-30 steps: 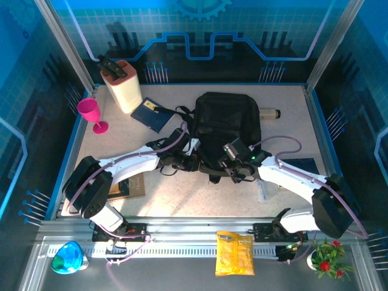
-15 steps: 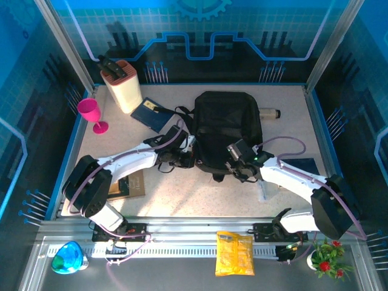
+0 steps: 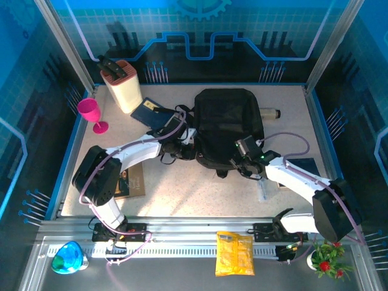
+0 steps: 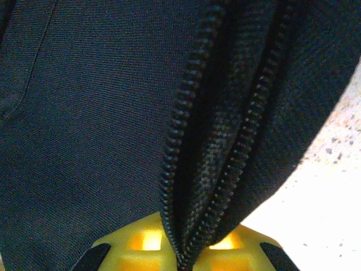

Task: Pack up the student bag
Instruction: Unzip the student bag at the center of the table.

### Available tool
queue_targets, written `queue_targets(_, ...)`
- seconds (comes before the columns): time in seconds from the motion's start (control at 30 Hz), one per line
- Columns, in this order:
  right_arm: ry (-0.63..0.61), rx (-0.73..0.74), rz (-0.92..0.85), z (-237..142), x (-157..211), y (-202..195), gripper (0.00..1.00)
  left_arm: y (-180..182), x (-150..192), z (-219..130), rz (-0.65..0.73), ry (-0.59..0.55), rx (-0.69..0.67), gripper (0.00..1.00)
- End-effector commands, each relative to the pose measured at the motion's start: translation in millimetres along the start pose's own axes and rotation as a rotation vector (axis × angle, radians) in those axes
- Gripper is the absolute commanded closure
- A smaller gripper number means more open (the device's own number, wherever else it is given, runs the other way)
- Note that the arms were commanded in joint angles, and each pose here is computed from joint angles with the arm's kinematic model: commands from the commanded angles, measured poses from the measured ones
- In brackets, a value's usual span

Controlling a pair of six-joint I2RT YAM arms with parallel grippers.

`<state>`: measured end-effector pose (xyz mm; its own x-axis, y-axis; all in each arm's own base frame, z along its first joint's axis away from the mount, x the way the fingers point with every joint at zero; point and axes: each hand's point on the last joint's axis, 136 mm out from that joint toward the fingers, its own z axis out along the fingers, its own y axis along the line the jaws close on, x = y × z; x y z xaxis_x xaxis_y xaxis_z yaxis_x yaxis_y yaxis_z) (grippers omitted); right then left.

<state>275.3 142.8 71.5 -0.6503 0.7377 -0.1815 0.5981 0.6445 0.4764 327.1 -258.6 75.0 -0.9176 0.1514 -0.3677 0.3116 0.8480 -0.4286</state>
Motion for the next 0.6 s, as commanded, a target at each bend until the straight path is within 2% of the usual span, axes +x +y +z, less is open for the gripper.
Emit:
queue_targets(0.0, -0.023, 0.088, -0.064, -4.0, -11.6, -30.7, 0.91, 34.1, -18.0, 5.9, -0.014, -0.016, -0.104, 1.0)
queue_targets(0.33, -0.004, 0.055, -0.097, -14.4, -22.7, -33.9, 0.91, 59.0, -68.0, 16.7, -0.013, -0.091, -0.178, 1.0)
queue_targets(0.57, 0.007, 0.022, -0.123, -19.4, -25.5, -27.3, 0.9, 84.2, -104.1, 24.5, -0.017, -0.149, -0.284, 1.0)
